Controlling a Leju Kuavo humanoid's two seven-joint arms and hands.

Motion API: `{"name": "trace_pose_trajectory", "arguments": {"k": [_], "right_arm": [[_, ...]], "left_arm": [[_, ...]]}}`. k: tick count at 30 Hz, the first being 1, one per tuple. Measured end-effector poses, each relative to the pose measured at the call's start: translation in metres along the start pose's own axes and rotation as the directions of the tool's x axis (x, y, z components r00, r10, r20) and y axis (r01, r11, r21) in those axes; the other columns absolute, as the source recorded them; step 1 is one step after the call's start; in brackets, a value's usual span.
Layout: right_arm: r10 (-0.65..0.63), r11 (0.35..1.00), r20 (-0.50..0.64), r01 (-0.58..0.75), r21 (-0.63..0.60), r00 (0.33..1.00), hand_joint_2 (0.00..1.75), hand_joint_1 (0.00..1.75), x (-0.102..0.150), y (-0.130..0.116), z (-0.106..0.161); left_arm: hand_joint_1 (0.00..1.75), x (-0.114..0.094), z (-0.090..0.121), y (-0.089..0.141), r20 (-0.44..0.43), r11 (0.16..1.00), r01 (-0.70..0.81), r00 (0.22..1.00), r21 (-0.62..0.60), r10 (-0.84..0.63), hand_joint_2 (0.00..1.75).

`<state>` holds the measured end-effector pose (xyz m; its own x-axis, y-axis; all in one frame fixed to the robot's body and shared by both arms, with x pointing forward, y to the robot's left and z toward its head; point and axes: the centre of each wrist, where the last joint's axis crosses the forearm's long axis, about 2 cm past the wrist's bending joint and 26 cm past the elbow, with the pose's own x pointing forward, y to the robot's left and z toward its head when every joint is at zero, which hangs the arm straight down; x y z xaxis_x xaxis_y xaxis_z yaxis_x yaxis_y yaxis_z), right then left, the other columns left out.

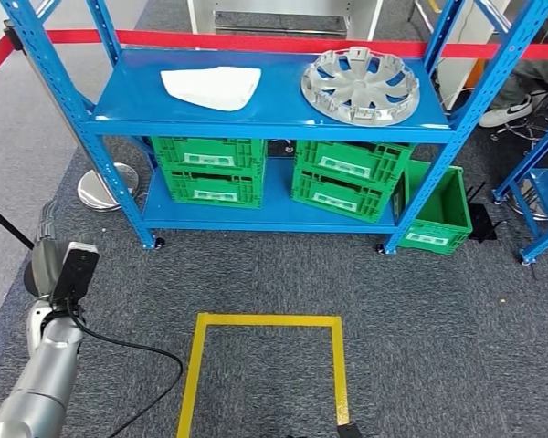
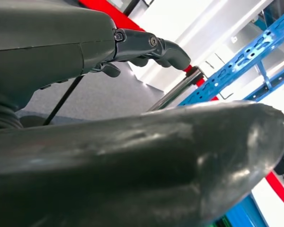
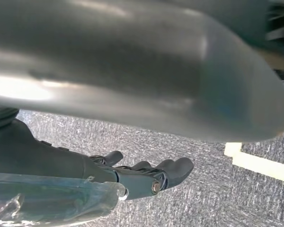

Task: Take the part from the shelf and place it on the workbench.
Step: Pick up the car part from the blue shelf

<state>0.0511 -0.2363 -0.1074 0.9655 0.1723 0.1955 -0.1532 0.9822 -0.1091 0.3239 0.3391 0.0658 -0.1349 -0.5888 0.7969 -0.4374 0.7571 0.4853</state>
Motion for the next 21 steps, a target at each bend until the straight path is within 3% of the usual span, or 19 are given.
{"name": "trace_pose_trajectory", "arguments": {"k": [21], "right_arm": [[-0.001,1.000,-0.030,0.001,0.000,1.000,0.00,0.00,-0.006,0.000,0.000]], "left_arm": [[0.00,-0.001,0.008,-0.004,-0.007,1.000,-0.004,1.000,-0.019,0.004,0.00]]}}
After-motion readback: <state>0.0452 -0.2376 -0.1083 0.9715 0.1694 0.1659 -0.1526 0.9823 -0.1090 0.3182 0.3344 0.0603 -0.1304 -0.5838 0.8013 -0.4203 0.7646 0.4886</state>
